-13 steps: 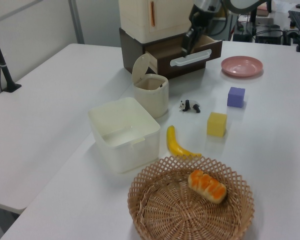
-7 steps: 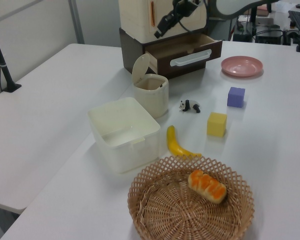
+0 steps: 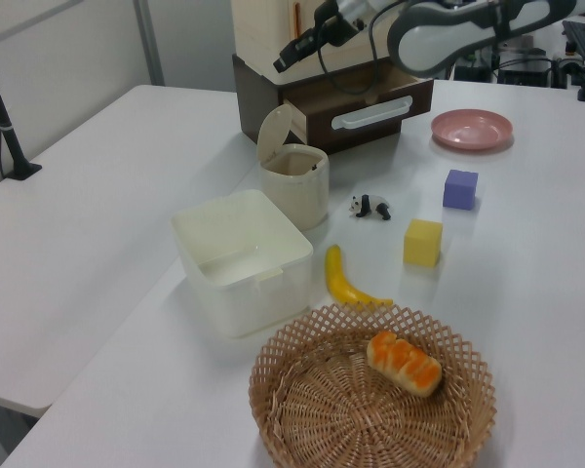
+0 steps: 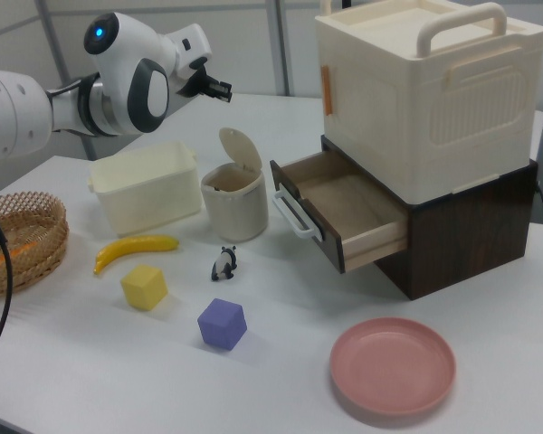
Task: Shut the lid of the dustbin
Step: 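Lower the gripper behind the raised flip lid of the cream dustbin, then push the flip lid down onto the dustbin opening with the gripper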
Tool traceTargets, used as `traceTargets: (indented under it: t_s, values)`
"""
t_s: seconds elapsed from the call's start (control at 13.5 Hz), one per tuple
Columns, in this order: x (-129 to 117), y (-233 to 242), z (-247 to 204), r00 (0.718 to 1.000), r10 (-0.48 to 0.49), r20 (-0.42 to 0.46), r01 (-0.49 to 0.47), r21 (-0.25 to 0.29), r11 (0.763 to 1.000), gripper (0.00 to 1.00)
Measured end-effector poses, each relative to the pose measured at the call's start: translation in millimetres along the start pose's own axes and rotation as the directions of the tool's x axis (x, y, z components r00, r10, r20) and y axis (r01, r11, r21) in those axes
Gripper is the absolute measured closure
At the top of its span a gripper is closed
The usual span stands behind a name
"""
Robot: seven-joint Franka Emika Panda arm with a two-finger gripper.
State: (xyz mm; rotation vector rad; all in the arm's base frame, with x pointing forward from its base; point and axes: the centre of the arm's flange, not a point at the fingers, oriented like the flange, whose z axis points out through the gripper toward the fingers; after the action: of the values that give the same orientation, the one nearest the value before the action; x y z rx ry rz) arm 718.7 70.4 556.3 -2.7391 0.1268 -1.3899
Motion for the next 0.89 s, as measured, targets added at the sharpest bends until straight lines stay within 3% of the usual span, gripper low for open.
traceTargets:
  t_s: [0.89]
  values:
    - [-16, 3, 46, 1.000, 0.006, 0.022, -0.006, -0.028, 1.000, 0.96]
